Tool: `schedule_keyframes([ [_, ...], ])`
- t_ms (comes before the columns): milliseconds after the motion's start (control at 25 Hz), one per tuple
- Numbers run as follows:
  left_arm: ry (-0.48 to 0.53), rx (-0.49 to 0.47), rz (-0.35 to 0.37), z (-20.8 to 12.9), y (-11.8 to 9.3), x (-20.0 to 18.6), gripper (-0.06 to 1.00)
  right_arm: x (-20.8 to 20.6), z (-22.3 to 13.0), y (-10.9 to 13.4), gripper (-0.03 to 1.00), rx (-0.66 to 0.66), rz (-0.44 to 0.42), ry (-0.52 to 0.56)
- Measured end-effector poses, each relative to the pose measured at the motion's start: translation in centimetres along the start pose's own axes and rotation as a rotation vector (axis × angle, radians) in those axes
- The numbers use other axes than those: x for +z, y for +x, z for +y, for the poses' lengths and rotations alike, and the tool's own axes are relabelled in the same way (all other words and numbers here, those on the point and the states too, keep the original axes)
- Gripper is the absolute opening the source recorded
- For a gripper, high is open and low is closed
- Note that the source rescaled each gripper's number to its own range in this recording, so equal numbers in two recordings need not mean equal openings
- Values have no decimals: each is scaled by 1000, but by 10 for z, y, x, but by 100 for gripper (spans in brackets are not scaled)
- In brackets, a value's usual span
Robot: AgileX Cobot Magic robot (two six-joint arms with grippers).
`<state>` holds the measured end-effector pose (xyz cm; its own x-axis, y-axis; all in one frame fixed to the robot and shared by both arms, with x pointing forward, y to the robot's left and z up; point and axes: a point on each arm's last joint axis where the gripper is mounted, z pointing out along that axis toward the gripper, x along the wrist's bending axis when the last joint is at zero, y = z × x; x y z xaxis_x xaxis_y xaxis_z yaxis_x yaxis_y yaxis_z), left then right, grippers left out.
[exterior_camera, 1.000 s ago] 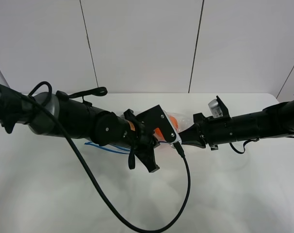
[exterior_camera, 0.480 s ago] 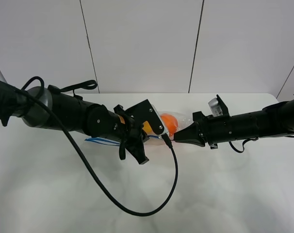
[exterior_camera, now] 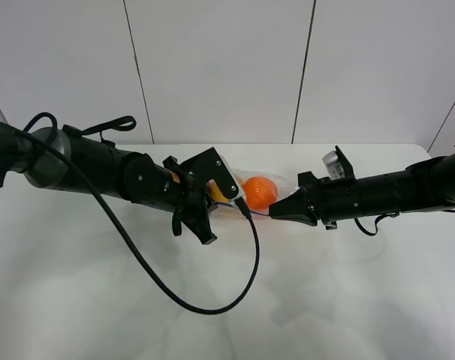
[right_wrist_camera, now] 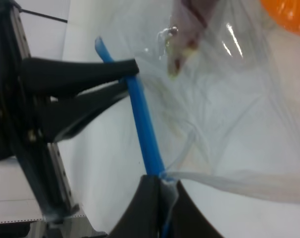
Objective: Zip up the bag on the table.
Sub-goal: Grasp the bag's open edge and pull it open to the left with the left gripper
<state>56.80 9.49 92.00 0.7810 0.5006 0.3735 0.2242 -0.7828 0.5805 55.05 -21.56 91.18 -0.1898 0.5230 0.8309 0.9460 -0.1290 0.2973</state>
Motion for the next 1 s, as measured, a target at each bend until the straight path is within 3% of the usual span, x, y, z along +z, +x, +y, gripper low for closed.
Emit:
schedule_keyframes([
  [240,30,-44,34,-15,21,-1,0,0,1,0,0,3,2,-6],
  [1000,86,-40,71,-41,50,-4,0,0,0,0,0,-8,0,-5],
])
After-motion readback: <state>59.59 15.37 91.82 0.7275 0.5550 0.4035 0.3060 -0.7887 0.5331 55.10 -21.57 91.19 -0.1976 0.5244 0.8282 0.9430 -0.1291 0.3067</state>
